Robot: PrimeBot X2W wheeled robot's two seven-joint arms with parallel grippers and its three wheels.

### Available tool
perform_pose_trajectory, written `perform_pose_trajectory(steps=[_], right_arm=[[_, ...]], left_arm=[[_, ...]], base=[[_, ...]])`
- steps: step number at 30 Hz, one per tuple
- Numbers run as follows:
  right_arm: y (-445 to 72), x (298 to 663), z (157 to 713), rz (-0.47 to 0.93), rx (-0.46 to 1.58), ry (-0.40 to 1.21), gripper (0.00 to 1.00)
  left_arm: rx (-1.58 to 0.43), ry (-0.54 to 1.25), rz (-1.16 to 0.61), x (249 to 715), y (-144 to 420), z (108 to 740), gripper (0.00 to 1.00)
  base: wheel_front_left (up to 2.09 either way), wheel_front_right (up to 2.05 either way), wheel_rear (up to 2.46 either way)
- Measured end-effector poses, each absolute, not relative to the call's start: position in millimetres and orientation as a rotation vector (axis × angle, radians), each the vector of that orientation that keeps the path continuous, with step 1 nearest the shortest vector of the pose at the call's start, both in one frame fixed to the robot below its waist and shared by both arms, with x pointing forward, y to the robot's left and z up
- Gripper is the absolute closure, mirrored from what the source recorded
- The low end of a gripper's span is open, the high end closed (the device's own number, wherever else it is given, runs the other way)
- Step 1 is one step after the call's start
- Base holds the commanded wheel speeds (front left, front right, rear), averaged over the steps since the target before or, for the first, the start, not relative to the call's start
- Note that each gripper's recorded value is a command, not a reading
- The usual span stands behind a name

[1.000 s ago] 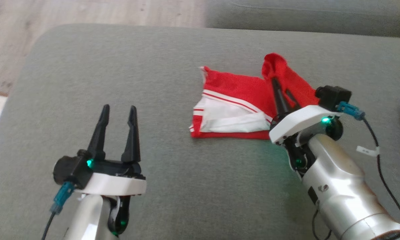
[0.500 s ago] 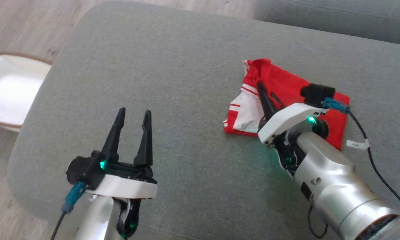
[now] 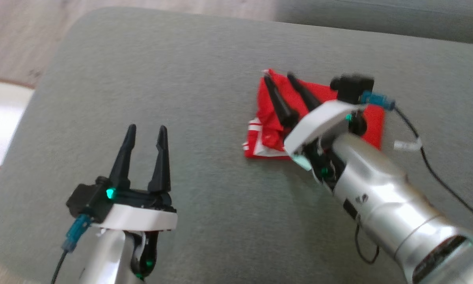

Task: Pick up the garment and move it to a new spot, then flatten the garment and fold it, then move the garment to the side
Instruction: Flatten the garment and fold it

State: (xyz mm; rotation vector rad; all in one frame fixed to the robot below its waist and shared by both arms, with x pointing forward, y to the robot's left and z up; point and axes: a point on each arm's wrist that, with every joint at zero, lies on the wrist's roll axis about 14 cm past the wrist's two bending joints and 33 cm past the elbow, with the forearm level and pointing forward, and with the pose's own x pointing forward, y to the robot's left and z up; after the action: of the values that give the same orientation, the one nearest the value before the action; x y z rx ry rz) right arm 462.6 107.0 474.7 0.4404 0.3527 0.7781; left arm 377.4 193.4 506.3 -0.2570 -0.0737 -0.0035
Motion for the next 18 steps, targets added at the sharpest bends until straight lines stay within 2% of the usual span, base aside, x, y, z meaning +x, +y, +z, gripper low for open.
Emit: perform_pose_trajectory(steps=[5, 10, 14, 18], right_arm=[[66.0, 493.0, 507.7, 0.699, 0.349, 0.195, 0.00], [-10.9, 517.5, 526.9, 0.514, 0.233, 0.051, 0.00], [-79.0, 508.4, 515.6, 0.348, 0.148, 0.008, 0.00], [-148.5, 475.3, 491.8, 0.167, 0.088, 0.014, 0.00]], left_arm=[[-0.267, -0.117, -0.069, 394.9, 174.2, 520.1, 0.00], [-0.271, -0.162, -0.152, 414.4, 148.0, 535.4, 0.00], [-0.275, -0.171, -0.221, 424.5, 123.8, 539.2, 0.00], [-0.279, -0.164, -0.274, 433.3, 103.4, 537.1, 0.00]], base=[[0.00, 0.00, 0.00], [0.00, 0.00, 0.00], [0.00, 0.00, 0.00], [0.00, 0.00, 0.00]])
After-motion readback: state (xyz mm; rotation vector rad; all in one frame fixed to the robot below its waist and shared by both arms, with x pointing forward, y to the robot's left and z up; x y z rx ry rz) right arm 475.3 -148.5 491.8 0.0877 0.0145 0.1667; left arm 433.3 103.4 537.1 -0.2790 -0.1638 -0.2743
